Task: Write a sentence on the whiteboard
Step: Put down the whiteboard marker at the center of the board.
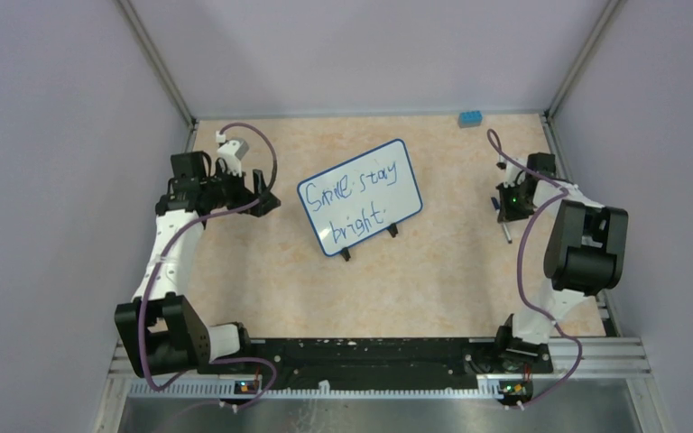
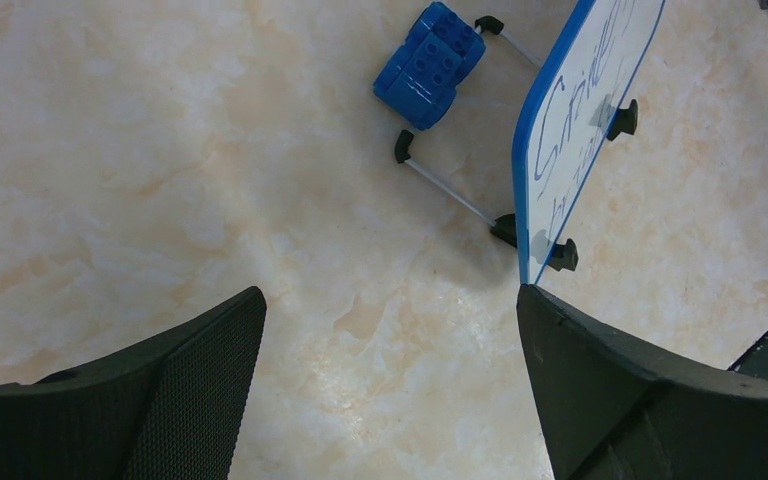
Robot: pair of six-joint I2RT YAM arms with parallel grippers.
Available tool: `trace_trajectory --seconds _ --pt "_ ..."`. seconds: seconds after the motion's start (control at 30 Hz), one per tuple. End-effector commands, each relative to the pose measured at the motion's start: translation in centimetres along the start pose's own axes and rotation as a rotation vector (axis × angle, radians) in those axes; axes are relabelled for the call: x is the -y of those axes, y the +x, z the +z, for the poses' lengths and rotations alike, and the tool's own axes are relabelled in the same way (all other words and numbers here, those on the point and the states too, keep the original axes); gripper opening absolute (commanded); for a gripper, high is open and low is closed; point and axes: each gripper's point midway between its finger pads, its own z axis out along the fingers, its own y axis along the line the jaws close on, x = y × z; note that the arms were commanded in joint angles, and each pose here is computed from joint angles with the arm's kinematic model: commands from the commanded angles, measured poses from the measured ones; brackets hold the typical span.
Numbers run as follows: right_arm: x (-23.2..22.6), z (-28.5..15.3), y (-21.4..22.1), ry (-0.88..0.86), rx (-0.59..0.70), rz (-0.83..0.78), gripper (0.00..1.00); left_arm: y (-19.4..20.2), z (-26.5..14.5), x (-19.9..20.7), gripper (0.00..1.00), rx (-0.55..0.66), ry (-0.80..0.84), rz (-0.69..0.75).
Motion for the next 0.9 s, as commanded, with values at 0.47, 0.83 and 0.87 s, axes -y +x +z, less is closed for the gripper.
trace_trajectory --seconds 0.47,0.83,0.87 --pt "0.6 -0.2 0.0 0.021 0.001 0.020 0.35 0.1 0.6 0.2 0.99 0.032 0.075 -0.020" --pt "-0.2 -5.1 -4.6 -0.015 0.117 0.022 0.86 0.0 -0.3 0.3 0.99 0.032 0.102 -0.073" --pt "-0.4 -5.8 -5.2 -0.022 0.136 0.024 0.88 -0.4 -0.4 0.3 0.99 0.031 0.109 -0.083"
